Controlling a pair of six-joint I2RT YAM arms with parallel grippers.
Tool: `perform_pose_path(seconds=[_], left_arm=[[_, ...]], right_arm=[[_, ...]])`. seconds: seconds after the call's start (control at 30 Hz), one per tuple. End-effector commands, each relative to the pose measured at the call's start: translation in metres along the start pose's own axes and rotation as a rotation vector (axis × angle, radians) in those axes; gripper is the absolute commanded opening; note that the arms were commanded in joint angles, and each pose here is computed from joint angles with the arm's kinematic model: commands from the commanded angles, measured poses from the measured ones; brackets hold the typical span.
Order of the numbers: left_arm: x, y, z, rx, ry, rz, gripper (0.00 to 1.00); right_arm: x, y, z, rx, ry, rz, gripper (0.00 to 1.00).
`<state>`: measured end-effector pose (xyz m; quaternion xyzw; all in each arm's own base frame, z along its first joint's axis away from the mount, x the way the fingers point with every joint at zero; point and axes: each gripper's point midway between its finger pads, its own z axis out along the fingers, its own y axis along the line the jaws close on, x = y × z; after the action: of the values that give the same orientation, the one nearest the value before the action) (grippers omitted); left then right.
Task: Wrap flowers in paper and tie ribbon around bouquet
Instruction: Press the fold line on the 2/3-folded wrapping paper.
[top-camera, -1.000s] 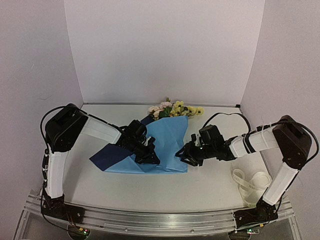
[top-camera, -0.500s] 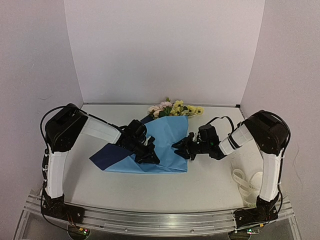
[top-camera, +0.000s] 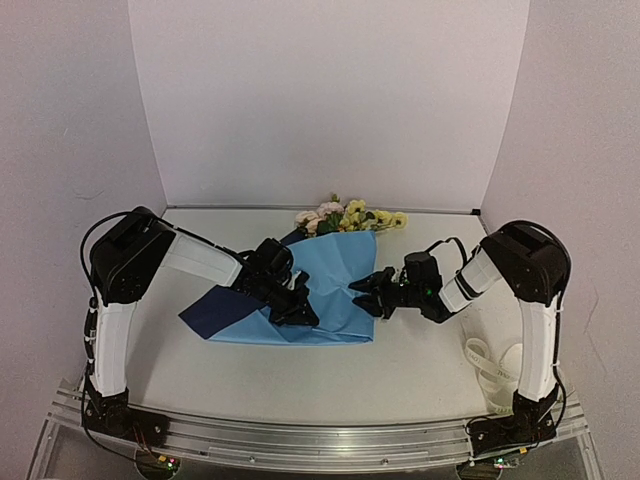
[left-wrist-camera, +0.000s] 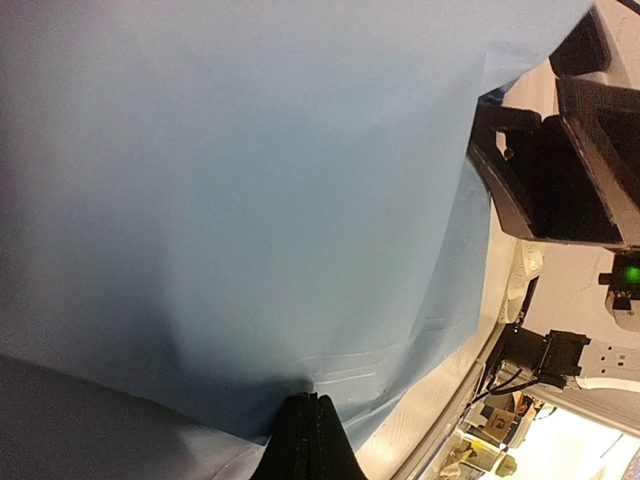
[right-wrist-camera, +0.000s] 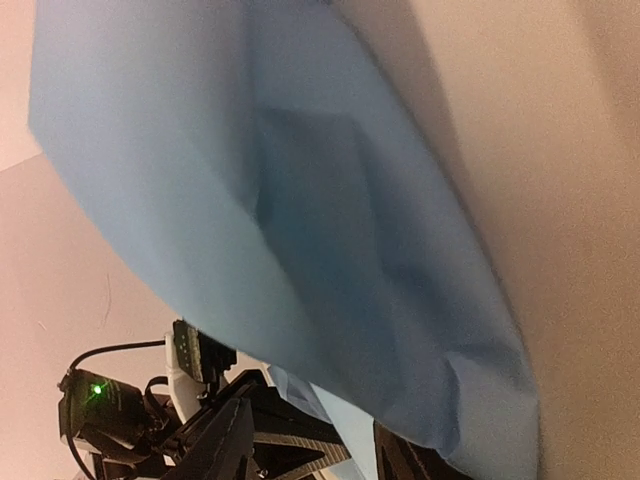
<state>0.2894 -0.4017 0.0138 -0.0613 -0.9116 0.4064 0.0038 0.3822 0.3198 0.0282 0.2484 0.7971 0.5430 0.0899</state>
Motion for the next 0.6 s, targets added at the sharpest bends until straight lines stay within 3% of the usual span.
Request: perform_pose_path(seconds=[0.0, 0.33, 0.57], left_arm=[[0.002, 0.054, 0.002, -0.187, -0.014, -0.069, 0.00], [0.000, 0.052, 0.001, -0.189, -0.016, -0.062, 0.00], [-0.001, 0.053, 0.000, -0.193, -0.015, -0.063, 0.00]], right_arm=[[-0.035, 0.012, -0.002, -0.053, -0.070, 0.020, 0.44], [-0.045, 0.063, -0.007, -0.145, -0.075, -0.043, 0.49], [-0.071, 0.060, 0.004, -0.125, -0.115, -0.016, 0.48]])
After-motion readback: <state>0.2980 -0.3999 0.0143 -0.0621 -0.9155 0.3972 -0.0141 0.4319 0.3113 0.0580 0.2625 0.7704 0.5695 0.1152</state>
